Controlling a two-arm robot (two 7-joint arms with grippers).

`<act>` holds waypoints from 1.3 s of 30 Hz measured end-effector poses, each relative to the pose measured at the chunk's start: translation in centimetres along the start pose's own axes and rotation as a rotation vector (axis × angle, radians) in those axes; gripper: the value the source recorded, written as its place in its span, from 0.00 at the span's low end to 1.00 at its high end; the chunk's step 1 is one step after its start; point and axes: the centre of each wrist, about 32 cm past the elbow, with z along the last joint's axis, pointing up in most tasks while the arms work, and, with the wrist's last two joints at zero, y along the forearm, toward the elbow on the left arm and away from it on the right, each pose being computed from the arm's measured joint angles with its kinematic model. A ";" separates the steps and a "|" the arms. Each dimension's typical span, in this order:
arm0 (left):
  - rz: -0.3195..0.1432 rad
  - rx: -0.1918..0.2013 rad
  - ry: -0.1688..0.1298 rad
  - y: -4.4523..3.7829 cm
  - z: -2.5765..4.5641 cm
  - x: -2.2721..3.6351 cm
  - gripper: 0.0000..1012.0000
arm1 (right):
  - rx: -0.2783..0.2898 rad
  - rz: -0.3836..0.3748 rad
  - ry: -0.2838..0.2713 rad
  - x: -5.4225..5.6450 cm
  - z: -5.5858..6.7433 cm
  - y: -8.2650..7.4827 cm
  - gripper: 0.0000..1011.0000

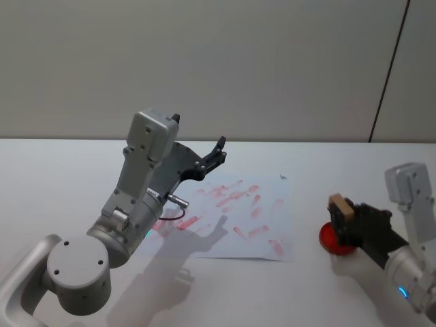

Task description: Use the one hand to pick up the stamp and affix it onto the A4 paper.

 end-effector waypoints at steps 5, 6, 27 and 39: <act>0.000 0.000 0.000 0.00 0.00 0.00 0.99 | 0.063 0.040 0.005 -0.2 0.9 0.8 0.22; 0.000 0.000 0.000 0.00 0.00 0.00 0.99 | 0.077 0.055 0.006 -0.3 1.2 1.1 0.22; 0.000 0.000 0.000 0.00 0.00 0.00 0.99 | 0.021 0.267 -0.037 -2.4 2.5 6.1 0.22; 0.000 0.000 0.000 0.00 0.00 0.00 0.99 | -0.111 0.304 -0.078 -3.7 1.4 8.0 0.22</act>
